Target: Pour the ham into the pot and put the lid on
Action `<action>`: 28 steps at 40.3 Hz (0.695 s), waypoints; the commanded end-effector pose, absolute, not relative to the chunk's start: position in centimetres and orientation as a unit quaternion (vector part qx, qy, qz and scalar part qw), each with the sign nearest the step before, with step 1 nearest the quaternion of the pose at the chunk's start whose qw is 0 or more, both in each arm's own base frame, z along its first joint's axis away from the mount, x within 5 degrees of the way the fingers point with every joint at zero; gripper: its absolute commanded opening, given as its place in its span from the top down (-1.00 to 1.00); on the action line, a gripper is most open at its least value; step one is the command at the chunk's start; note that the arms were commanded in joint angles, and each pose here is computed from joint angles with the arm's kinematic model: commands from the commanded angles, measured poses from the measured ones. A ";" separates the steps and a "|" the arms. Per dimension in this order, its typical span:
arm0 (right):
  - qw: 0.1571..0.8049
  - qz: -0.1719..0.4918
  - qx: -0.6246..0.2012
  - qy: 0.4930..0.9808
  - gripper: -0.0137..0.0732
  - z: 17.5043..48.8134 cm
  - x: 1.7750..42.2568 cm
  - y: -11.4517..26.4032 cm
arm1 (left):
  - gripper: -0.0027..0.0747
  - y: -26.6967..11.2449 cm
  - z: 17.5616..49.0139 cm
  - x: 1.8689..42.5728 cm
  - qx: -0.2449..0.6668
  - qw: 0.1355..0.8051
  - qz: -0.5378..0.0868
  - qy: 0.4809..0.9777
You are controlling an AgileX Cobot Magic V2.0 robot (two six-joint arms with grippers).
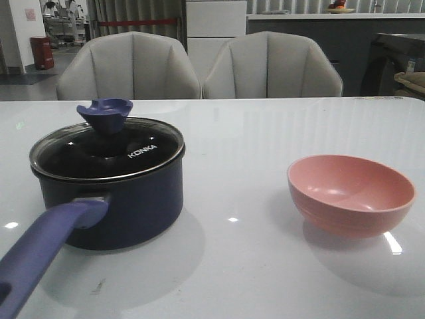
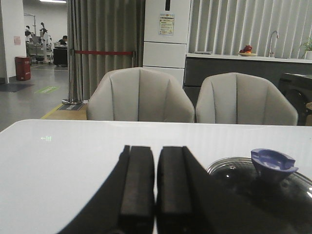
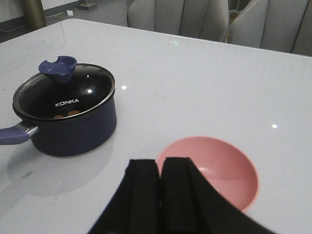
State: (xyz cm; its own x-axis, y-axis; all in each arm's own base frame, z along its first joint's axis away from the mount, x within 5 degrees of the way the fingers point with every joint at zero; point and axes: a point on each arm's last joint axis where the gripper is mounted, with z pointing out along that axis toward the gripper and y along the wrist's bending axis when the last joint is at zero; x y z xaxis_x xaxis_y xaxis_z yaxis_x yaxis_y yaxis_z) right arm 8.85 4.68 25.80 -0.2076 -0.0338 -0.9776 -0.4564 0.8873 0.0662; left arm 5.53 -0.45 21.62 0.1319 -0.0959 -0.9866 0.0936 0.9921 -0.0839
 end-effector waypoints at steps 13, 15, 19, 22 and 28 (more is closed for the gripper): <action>0.646 0.177 -0.154 0.727 0.38 27.3 9.1 4.7 | 0.62 -0.4 21.3 5.6 -0.005 0.768 -0.068 0.637; 0.646 0.177 -0.154 0.727 0.38 27.3 9.1 4.7 | 0.62 -0.4 21.3 5.6 -0.005 0.768 -0.068 0.637; 0.646 0.177 -0.154 0.727 0.38 27.3 9.1 4.7 | 0.62 -0.4 21.3 5.6 -0.005 0.768 -0.068 0.637; 0.646 0.177 -0.154 0.727 0.38 27.3 9.1 4.7 | 0.62 -0.4 21.3 5.6 -0.005 0.768 -0.068 0.637; 0.649 0.170 -0.155 0.726 0.38 26.8 9.1 4.6 | 0.62 -0.4 21.3 5.6 -0.005 0.768 -0.068 0.637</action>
